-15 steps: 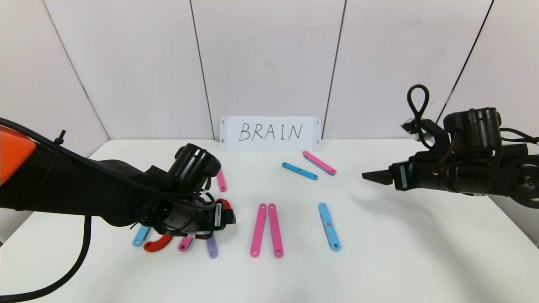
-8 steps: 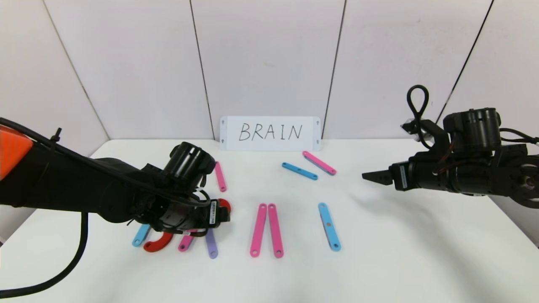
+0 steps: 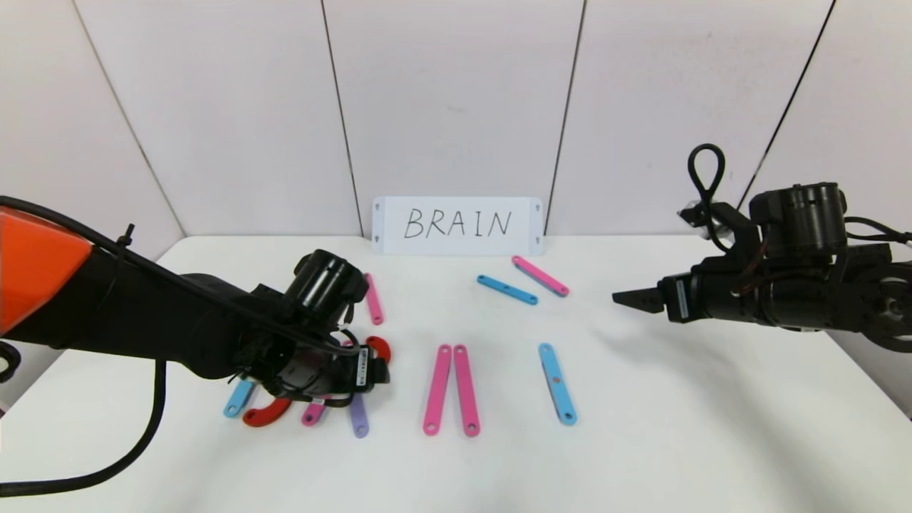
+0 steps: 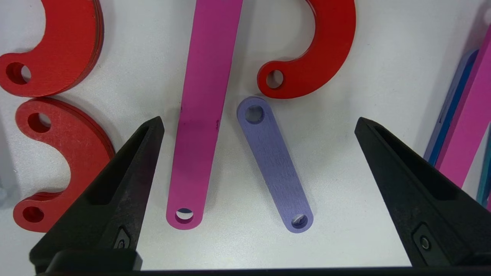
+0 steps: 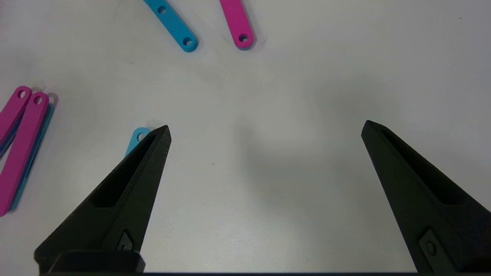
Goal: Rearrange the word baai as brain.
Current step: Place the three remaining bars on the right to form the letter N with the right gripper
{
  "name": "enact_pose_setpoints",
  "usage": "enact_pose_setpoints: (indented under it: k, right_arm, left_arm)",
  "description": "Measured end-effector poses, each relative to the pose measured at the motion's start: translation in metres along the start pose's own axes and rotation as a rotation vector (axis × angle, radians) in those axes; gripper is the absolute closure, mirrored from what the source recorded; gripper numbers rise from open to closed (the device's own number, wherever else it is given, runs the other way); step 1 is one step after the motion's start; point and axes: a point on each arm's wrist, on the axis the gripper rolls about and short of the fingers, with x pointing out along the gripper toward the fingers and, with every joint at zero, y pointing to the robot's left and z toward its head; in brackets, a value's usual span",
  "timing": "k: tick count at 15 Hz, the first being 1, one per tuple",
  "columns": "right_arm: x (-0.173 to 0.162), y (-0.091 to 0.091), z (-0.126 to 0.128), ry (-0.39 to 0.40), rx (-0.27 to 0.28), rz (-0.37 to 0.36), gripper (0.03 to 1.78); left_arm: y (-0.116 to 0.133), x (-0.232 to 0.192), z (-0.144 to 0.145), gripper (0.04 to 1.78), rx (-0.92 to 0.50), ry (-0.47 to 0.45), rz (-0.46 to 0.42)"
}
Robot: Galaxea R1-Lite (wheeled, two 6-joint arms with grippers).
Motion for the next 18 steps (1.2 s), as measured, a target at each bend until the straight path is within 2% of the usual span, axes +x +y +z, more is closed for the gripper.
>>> enact_pose_setpoints:
  k: [18]
  right_arm:
    - [0.0, 0.0, 0.0, 0.0, -0.001, 0.001, 0.07]
  left_arm:
    - [-0.011, -0.001, 0.005, 0.08, 0.003, -0.017, -0.034]
